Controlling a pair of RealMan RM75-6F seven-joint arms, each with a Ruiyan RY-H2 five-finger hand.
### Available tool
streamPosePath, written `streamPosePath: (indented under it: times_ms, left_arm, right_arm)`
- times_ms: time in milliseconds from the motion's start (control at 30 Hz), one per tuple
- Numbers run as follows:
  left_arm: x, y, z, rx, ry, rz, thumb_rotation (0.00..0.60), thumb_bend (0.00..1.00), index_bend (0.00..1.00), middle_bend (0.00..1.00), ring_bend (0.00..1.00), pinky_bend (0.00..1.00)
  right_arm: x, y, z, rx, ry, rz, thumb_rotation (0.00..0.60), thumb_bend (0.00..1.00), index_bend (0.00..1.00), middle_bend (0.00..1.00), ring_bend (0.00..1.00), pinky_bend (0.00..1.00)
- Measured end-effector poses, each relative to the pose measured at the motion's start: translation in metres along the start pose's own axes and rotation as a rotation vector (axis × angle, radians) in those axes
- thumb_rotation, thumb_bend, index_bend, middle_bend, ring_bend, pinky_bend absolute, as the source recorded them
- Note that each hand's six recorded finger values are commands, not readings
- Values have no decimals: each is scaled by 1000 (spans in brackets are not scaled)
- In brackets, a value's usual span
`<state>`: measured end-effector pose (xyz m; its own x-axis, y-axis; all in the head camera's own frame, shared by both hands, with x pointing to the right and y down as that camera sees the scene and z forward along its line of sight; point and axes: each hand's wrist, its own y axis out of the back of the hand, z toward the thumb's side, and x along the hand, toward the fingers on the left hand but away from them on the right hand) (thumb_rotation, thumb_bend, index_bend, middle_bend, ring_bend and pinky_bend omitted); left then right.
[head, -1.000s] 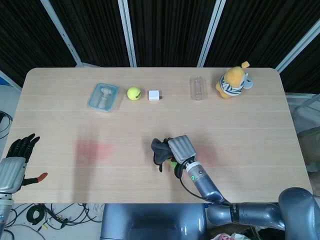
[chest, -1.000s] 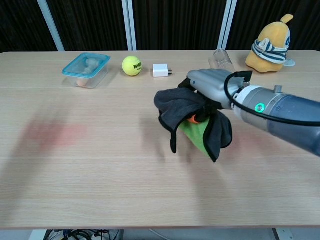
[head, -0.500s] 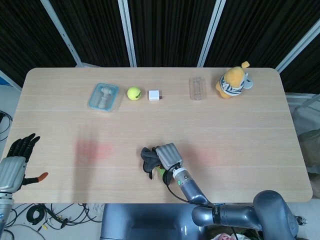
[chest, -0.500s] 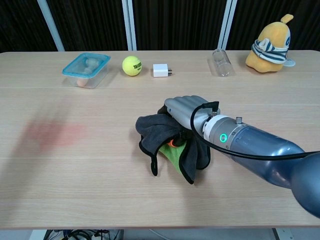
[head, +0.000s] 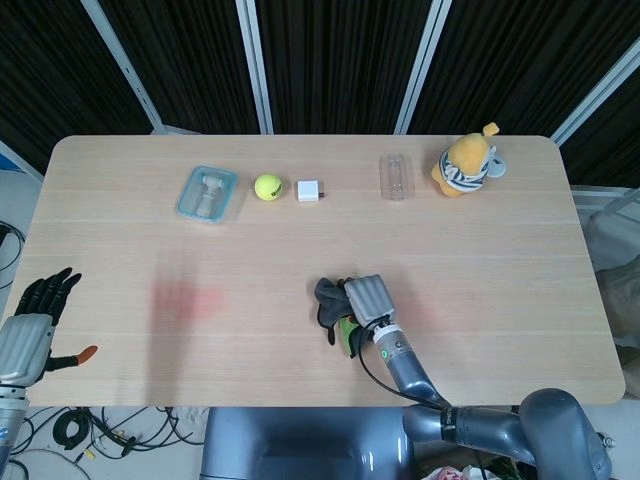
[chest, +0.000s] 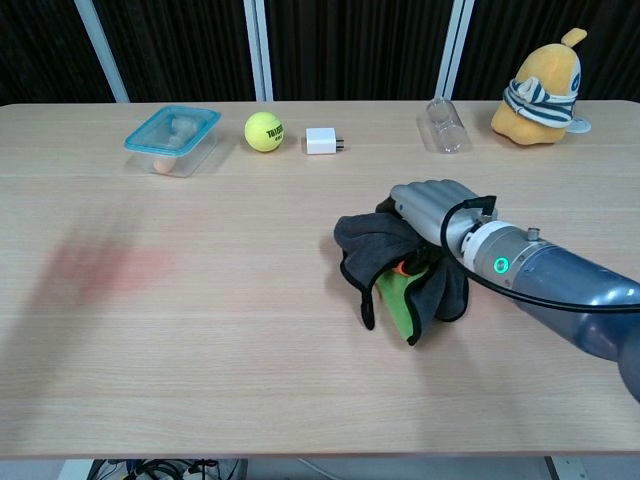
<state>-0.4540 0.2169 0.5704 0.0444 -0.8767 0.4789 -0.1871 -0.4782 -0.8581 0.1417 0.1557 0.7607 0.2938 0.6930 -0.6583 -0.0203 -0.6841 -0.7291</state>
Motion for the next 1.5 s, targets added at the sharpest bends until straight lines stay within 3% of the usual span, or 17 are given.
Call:
streamPosePath:
  times_ms: [267, 433, 633, 867, 1033, 1233, 1500]
  left_arm:
    - [0, 0, 1, 1, 1, 3, 600, 11, 0, 0, 0, 0]
    - [0, -1, 3, 6, -2, 0, 600, 11, 0, 0, 0, 0]
    - [0, -2, 3, 9, 0, 1, 600, 11, 0, 0, 0, 0]
    - [1, -1, 1, 7, 3, 0, 600, 11, 0, 0, 0, 0]
    - [1, -1, 1, 4, 2, -2, 600, 11, 0, 0, 0, 0]
    - [1, 0, 0, 1, 4, -4, 600, 11, 0, 0, 0, 0]
    - [0, -1, 2, 1, 0, -9, 600, 11, 0, 0, 0, 0]
  right_arm:
    - [6, 7, -54, 32, -106, -19, 600, 494, 758, 705, 739, 852]
    - [11, -1, -55, -12, -109, 2, 600, 493, 758, 705, 739, 851]
    - [10, -14, -13, -71, -21, 27, 600, 494, 758, 705, 738, 850]
    - [12, -28, 55, -135, 118, 61, 600, 494, 758, 705, 738, 851]
    - [12, -30, 81, -137, 179, 70, 600, 494, 758, 705, 737, 851]
    - [2, -28, 64, -113, 123, 56, 600, 494, 758, 705, 736, 850]
    - [-7, -22, -3, -97, -52, 34, 600, 494, 758, 704, 736, 845]
